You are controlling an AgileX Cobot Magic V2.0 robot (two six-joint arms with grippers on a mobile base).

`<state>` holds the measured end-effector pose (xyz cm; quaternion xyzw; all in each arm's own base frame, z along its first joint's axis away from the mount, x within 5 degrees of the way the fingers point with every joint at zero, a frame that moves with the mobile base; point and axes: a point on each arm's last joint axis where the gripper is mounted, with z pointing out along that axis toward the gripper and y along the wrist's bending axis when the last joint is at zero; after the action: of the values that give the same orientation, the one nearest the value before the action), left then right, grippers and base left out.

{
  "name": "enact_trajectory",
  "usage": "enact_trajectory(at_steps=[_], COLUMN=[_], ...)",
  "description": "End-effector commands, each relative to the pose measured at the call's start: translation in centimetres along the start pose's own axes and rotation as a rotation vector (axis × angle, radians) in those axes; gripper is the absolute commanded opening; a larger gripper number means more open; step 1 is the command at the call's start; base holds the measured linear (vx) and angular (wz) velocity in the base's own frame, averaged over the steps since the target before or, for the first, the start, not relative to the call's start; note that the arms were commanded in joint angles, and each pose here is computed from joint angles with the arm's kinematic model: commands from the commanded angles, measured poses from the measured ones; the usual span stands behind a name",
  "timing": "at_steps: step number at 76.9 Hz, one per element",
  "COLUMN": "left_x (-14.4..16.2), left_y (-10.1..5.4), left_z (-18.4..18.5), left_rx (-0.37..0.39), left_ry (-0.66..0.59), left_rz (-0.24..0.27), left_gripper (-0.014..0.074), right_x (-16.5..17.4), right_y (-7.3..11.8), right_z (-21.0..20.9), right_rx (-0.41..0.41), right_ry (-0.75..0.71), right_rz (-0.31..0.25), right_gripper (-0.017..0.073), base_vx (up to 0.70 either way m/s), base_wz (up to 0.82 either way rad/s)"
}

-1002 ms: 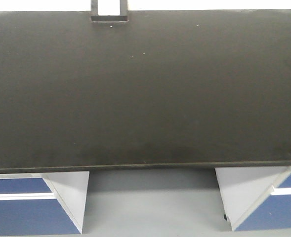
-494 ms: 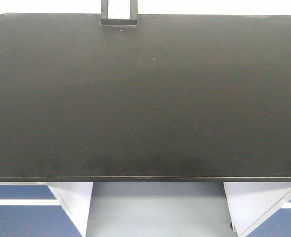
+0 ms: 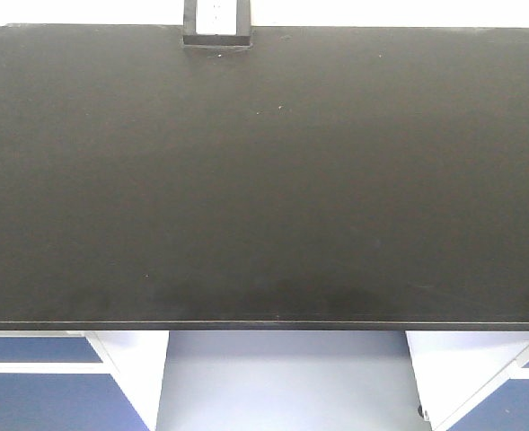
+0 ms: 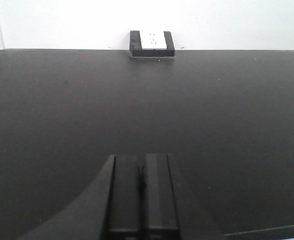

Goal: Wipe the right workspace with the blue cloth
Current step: 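Hold the blue cloth in the right gripper while driving to another bench, then lower the held blue cloth onto the bench top with the right gripper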

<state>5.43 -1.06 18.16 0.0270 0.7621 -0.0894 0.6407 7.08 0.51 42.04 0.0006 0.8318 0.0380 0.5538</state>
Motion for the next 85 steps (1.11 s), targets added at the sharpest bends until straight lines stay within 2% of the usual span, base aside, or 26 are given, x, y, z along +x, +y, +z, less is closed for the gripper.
enact_trajectory(at_steps=[1, 11, 26, 46, 61, 85], left_x=[-1.6, -1.6, -1.6, -1.6, -1.6, -1.6], left_y=[-0.1, -0.1, -0.1, -0.1, -0.1, -0.1], left_z=[-0.3, -0.3, -0.3, -0.3, -0.3, -0.3], left_rx=[0.007, 0.007, 0.007, 0.007, 0.007, 0.007], left_ry=[-0.106, -0.106, -0.106, -0.106, -0.106, -0.106], left_rz=[-0.003, -0.003, -0.003, -0.003, -0.003, -0.003], left_gripper=[-0.0006, -0.0006, -0.0006, -0.0006, -0.0006, -0.0006], right_x=[-1.9, -2.3, -0.2, 6.3, 10.2, 12.4], right_y=[0.0, -0.1, -0.3, -0.8, -1.2, -1.0], right_z=[2.0, 7.8, 18.4, 29.7, 33.8, 36.2], right_rx=[0.01, 0.013, -0.019, -0.033, -0.029, -0.032], right_ry=[-0.058, 0.077, 0.339, 0.607, 0.684, 0.687], right_rz=[-0.026, -0.114, -0.179, -0.138, -0.134, -0.114], right_gripper=[-0.0004, -0.0004, -0.0004, -0.0004, -0.0004, -0.0004], base_vx=[0.0, 0.0, 0.0, 0.0, 0.0, 0.0], base_wz=[0.0, 0.0, 0.0, 0.0, 0.0, 0.0])
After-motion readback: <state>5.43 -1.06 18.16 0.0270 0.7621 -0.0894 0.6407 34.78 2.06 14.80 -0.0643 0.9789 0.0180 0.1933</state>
